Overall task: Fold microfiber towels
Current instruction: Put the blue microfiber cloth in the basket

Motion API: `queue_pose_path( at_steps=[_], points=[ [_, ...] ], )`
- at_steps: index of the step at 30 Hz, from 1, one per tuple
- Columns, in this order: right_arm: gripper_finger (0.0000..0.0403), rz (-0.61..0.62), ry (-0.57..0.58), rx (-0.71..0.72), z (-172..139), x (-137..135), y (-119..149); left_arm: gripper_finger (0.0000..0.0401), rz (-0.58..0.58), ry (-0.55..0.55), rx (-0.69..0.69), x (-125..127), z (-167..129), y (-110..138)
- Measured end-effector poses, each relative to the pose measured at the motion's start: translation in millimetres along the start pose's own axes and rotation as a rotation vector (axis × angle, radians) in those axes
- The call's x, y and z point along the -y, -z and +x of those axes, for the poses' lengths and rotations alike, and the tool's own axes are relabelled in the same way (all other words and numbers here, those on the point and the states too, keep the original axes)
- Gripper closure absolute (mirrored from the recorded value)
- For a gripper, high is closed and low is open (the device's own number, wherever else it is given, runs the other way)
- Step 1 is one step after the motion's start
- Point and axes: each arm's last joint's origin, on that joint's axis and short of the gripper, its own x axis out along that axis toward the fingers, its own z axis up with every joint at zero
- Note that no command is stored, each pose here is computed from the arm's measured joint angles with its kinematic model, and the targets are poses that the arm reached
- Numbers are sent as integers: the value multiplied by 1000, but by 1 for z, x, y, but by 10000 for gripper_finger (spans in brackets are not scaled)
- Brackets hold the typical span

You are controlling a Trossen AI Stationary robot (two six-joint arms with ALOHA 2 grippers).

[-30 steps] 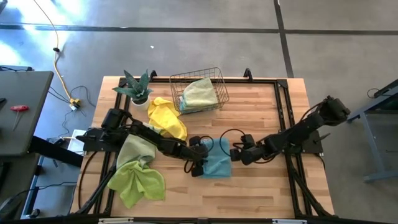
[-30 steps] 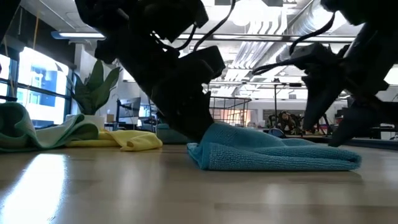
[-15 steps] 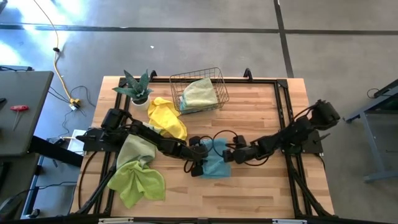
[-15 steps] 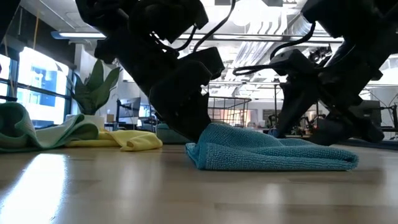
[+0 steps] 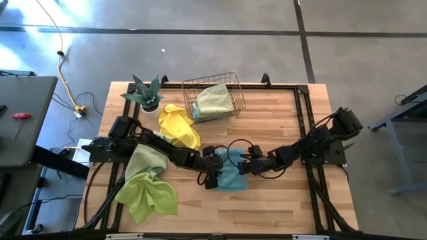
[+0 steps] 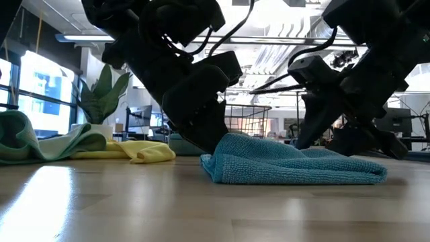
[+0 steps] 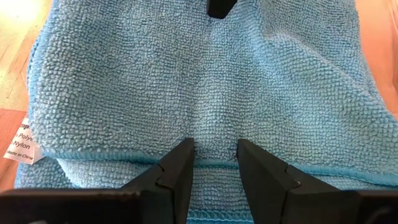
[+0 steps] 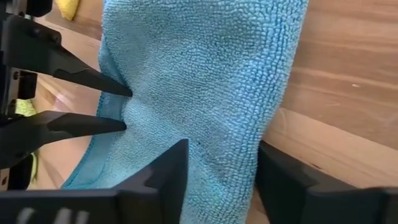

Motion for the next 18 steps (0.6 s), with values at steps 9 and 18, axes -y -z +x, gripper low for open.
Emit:
queue_pose_path(
  at_steps=[9,18],
  points=[
    [364,5,0,0,1,0,0,284,-24,1,2,0,0,0],
    [400,7,-4,22,1,0,-1,284,-193,148,69,1,-16,-30]
  ],
)
